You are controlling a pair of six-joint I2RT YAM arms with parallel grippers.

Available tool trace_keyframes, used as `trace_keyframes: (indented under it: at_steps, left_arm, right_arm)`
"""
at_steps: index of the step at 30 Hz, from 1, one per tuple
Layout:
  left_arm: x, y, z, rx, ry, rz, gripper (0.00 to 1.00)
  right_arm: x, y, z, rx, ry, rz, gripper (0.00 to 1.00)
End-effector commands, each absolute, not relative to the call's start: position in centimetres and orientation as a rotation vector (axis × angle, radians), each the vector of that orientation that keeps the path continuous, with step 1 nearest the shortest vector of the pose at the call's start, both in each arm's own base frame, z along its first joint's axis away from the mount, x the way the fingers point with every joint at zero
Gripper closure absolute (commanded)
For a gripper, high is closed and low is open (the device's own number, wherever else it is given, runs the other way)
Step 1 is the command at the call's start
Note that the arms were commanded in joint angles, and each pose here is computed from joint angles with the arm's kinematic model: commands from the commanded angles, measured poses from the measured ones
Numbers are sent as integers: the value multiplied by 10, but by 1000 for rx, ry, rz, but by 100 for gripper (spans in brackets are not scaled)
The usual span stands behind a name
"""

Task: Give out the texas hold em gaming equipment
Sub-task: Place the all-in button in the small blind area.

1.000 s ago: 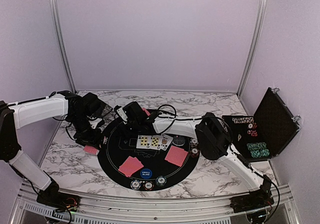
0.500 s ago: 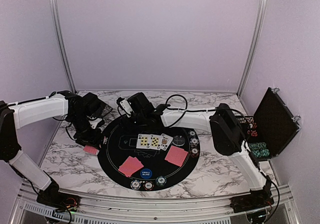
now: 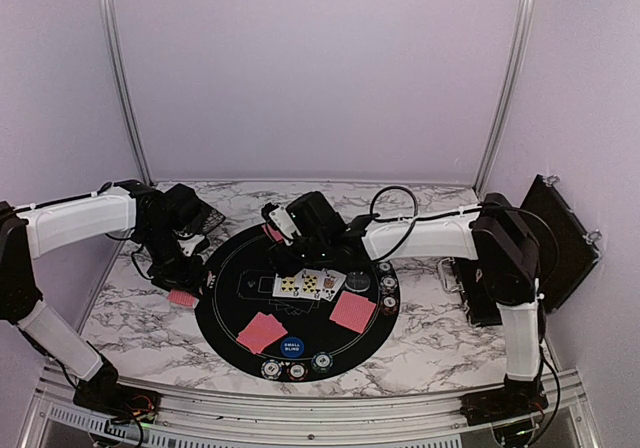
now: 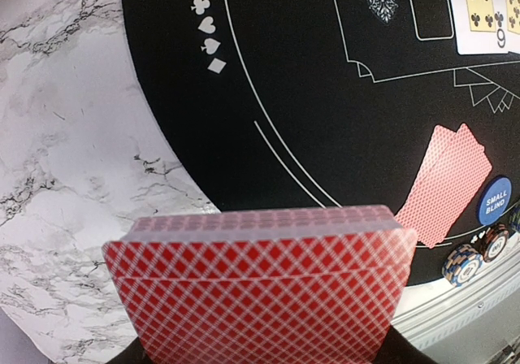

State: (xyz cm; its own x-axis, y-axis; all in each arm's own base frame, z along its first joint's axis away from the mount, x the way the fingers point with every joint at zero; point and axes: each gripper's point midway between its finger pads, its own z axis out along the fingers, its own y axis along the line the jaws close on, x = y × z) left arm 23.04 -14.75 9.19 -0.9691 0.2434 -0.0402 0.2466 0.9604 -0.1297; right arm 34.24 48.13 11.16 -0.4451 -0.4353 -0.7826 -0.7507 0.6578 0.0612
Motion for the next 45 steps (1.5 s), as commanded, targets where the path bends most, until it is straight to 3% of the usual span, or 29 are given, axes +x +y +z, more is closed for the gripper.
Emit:
trace_keyframes:
  at_steps: [1, 19, 45]
  left_arm:
    - [237, -151, 100, 382, 3067, -235, 43]
    - [236, -151, 102, 382, 3060, -238, 43]
    - [236, -150, 103, 397, 3057, -231, 43]
  right_arm:
    - [324, 480, 148, -882, 2029, 595, 40]
    - [226, 436, 106, -1070, 2084, 701, 39]
    - [208, 410, 59, -1083, 2222, 626, 34]
